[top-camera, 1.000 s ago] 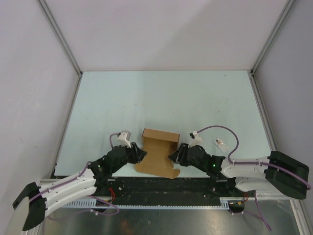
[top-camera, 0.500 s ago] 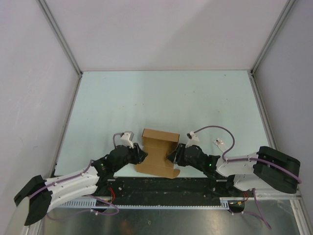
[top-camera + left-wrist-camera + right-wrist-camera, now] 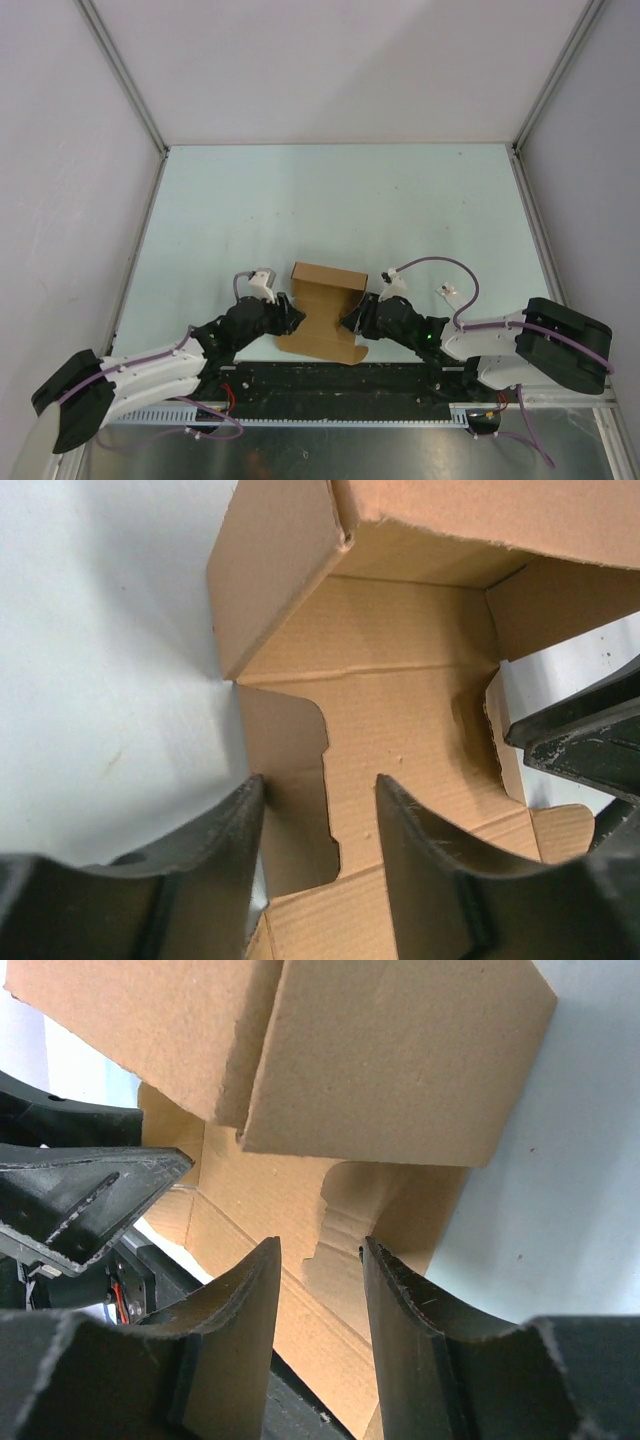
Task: Fold the paper box
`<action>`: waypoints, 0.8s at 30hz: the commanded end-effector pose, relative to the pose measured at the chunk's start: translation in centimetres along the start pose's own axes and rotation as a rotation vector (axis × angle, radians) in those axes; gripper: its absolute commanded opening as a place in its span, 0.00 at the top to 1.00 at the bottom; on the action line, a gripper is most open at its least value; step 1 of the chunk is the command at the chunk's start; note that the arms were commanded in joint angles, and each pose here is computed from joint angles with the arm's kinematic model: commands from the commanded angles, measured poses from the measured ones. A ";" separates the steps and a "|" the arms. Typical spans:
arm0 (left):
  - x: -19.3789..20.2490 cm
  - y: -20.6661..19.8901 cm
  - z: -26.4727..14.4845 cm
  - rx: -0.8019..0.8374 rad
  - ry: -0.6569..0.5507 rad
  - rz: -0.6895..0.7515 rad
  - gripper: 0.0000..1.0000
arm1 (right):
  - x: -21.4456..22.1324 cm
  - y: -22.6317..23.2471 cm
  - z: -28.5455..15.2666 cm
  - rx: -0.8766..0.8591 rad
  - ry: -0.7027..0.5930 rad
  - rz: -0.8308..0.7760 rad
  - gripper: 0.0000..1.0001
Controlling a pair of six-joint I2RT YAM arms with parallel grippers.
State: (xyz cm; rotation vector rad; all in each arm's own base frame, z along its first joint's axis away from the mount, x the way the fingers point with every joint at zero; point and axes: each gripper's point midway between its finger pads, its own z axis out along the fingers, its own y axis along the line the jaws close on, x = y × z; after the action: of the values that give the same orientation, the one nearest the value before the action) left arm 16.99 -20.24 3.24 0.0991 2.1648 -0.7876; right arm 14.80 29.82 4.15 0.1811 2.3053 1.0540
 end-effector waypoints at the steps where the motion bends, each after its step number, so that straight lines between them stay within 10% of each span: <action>1: 1.0 -1.1 0.0 0.059 0.045 0.015 0.43 | -0.5 1.4 0.3 -0.031 -0.009 0.011 0.56; 24: -2.6 -4.4 -1.9 0.160 -0.027 0.021 0.31 | -0.4 1.2 0.2 -0.024 -0.005 0.006 0.56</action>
State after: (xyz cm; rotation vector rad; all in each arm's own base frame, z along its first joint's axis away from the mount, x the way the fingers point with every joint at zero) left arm 16.25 -20.77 4.64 0.1457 2.1445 -0.8494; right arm 14.78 29.89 4.21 0.1787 2.3058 1.0591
